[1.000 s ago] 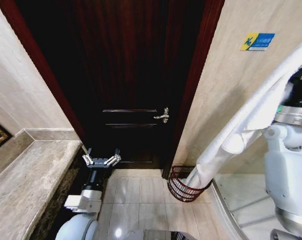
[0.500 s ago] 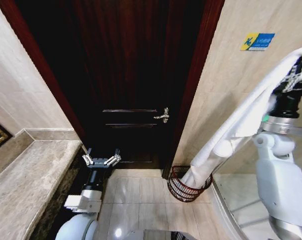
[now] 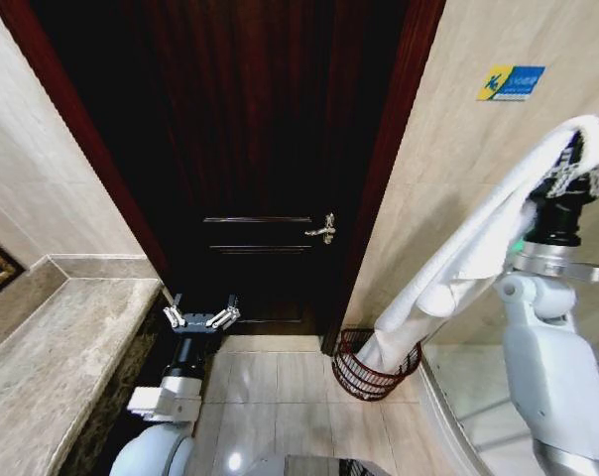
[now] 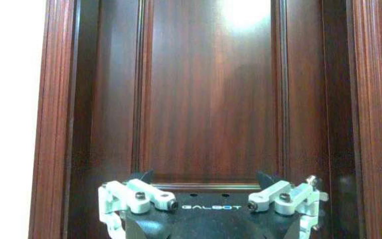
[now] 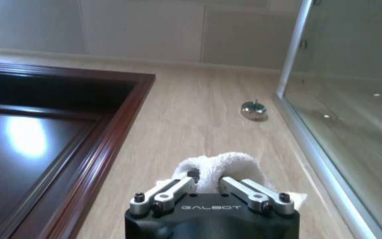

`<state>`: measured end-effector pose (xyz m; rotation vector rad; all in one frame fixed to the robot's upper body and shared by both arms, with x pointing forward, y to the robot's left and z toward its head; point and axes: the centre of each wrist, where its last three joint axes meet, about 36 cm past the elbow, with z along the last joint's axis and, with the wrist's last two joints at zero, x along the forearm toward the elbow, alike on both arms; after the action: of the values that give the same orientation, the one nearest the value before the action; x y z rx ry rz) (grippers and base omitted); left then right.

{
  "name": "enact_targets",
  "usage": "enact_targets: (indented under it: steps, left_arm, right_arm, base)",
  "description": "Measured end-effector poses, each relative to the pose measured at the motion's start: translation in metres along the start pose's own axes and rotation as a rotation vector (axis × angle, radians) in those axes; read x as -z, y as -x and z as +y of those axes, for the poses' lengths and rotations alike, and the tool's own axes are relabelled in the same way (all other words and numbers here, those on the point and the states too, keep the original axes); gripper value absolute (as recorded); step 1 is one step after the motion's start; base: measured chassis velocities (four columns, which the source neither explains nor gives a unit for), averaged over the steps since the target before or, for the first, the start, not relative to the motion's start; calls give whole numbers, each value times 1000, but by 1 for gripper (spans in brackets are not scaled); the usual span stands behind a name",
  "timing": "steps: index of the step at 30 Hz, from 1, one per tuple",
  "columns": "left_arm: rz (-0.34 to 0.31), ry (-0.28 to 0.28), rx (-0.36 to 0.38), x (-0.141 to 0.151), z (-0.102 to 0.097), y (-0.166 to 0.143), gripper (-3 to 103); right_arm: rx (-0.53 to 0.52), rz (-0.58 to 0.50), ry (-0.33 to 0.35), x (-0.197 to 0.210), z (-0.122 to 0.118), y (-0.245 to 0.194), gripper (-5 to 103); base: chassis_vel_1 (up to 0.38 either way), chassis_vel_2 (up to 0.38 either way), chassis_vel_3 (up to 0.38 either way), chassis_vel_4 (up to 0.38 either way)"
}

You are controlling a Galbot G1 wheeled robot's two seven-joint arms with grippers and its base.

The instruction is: Discard the used towel into the hamper.

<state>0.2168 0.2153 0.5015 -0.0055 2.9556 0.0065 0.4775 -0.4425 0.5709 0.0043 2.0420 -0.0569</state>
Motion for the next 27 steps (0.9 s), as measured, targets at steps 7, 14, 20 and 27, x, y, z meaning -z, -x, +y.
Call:
enact_targets:
  steps: [7, 14, 20, 27]
  left_arm:
    - [0, 0, 0, 0, 0, 0, 100]
    - [0, 0, 0, 0, 0, 0, 100]
    - [0, 0, 0, 0, 0, 0, 100]
    - [0, 0, 0, 0, 0, 0, 100]
  right_arm:
    - [-4, 8, -10, -3, -3, -6, 4]
    - [-7, 24, -18, -4, -6, -13, 4]
    - [-6, 38, -22, -6, -8, -19, 4]
    - [-7, 77, -26, -17, -7, -38, 4]
  base:
    - [0, 0, 0, 0]
    - [0, 0, 0, 0]
    - [0, 0, 0, 0]
    - [0, 0, 0, 0]
